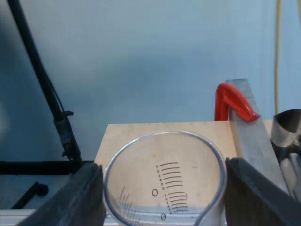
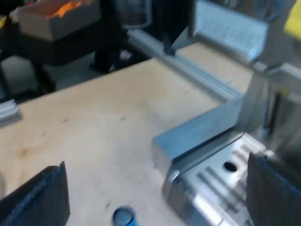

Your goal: Pour the beans into the coffee machine

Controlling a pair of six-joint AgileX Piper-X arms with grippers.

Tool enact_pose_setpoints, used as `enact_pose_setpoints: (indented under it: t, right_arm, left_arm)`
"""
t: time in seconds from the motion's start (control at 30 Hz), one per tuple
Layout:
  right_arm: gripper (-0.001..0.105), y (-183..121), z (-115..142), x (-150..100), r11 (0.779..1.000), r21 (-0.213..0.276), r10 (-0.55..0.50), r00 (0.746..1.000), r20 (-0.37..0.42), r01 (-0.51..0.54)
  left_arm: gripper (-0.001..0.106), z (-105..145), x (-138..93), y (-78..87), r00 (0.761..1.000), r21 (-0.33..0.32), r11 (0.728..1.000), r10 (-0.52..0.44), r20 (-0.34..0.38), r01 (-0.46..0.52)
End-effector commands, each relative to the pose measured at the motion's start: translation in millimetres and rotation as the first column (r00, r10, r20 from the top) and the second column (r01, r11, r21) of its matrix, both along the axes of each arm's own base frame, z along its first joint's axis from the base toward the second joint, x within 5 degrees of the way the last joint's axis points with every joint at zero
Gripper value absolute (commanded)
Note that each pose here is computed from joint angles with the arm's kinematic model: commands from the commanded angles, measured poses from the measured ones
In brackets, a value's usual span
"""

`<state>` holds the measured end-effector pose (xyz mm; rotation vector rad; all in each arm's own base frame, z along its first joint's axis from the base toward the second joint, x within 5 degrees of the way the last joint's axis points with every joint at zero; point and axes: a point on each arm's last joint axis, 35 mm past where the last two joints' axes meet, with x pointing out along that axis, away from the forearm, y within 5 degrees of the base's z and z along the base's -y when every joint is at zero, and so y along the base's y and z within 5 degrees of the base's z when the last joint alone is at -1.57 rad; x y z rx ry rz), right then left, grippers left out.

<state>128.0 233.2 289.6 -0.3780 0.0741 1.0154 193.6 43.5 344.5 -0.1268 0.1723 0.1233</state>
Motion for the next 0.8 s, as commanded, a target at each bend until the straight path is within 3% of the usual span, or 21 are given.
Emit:
enact_pose_setpoints:
  t: [0.03, 0.2, 0.3, 0.43, 0.53, 0.8]
  right_arm:
    - [0.078, 1, 19, 4, 0.996, 0.053, -0.077, 0.996, 0.043, 0.075]
    - [0.078, 2, 50, 5, 0.987, 0.129, -0.102, 0.992, 0.079, 0.091]
    - [0.078, -1, 75, 4, 0.979, 0.181, -0.108, 0.989, 0.100, 0.089]
    - [0.078, -5, 94, 2, 0.974, 0.196, -0.135, 0.985, 0.108, 0.112]
    - [0.078, -19, 123, -2, 0.956, 0.227, -0.227, 0.959, 0.171, 0.186]
    - [0.078, -48, 151, -1, 0.909, 0.321, -0.336, 0.923, 0.186, 0.266]
  left_arm:
    - [0.002, 20, -15, -6.2, 0.998, 0.041, 0.998, -0.036, -0.051, 0.038]
    - [0.002, 50, -33, -17.6, 0.997, 0.070, 0.994, -0.080, -0.002, 0.080]
    - [0.002, 66, -43, -24.9, 0.993, 0.067, 0.991, -0.117, -0.011, 0.117]
    - [0.002, 79, -50, -32.0, 0.987, 0.061, 0.985, -0.157, -0.033, 0.159]
    - [0.002, 98, -58, -40.5, 0.977, 0.073, 0.975, -0.213, 0.001, 0.212]
    - [0.002, 134, -64, -54.7, 0.945, 0.092, 0.946, -0.318, 0.071, 0.312]
